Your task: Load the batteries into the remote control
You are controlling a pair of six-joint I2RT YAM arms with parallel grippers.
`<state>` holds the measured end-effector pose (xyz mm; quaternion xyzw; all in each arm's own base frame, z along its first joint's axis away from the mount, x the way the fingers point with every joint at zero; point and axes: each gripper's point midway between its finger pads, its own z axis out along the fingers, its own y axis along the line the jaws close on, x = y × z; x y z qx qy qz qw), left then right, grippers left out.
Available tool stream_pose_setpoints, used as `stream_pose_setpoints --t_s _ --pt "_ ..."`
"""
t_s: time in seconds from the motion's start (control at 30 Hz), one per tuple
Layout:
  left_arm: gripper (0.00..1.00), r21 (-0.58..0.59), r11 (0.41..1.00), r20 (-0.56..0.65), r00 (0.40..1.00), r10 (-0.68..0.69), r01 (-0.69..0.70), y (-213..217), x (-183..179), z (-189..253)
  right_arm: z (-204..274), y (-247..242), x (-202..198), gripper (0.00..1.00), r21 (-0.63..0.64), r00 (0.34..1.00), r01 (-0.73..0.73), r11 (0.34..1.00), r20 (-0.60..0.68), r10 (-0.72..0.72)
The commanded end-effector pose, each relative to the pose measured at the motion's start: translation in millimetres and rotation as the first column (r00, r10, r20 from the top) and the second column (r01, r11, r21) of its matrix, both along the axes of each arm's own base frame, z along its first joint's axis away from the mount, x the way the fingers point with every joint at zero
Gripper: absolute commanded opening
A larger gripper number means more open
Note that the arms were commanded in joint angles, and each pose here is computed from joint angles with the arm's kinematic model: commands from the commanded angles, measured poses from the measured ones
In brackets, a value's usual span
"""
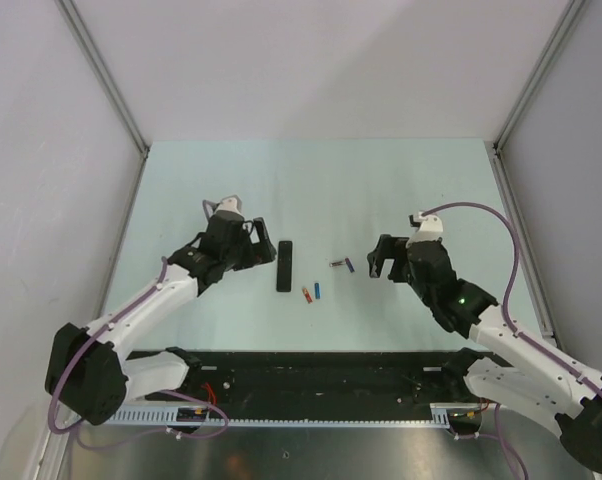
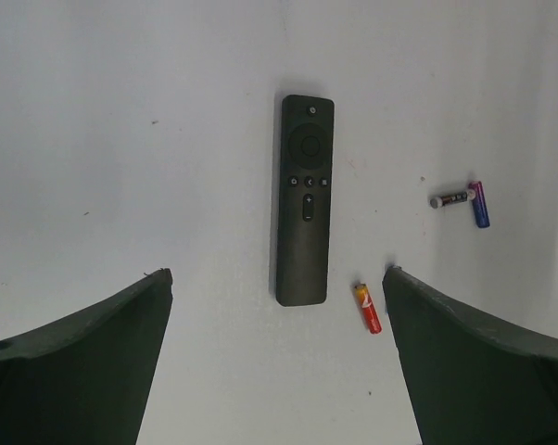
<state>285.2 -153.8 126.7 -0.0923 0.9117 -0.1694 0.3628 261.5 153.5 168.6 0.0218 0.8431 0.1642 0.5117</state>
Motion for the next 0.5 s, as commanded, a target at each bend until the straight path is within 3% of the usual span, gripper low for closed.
stream_pose_setpoints --t_s 0.0,0.17,0.33,0.47 --pt "0.99 0.127 0.989 0.058 0.995 -0.079 0.071 -20.3 9.5 5.9 27.0 6.2 2.6 1.00 -0.013 0.998 0.005 1.000 0.067 -0.004" --pt "0.96 0.166 0.976 -0.008 0.990 -0.142 0.141 -49.4 15.1 -11.4 25.2 13.9 -0.6 1.00 -0.035 0.999 -0.024 0.999 0.028 0.025" --pt "0.86 0.258 0.950 -0.081 0.984 -0.161 0.176 -53.8 29.0 -41.6 31.2 24.7 -8.2 1.00 0.004 0.997 -0.070 0.998 0.021 0.070" --pt "0.86 0.307 0.933 -0.107 0.981 -0.161 0.187 -56.9 42.3 -51.3 25.5 32.0 -18.5 1.00 -0.004 0.995 -0.096 0.995 -0.001 0.096"
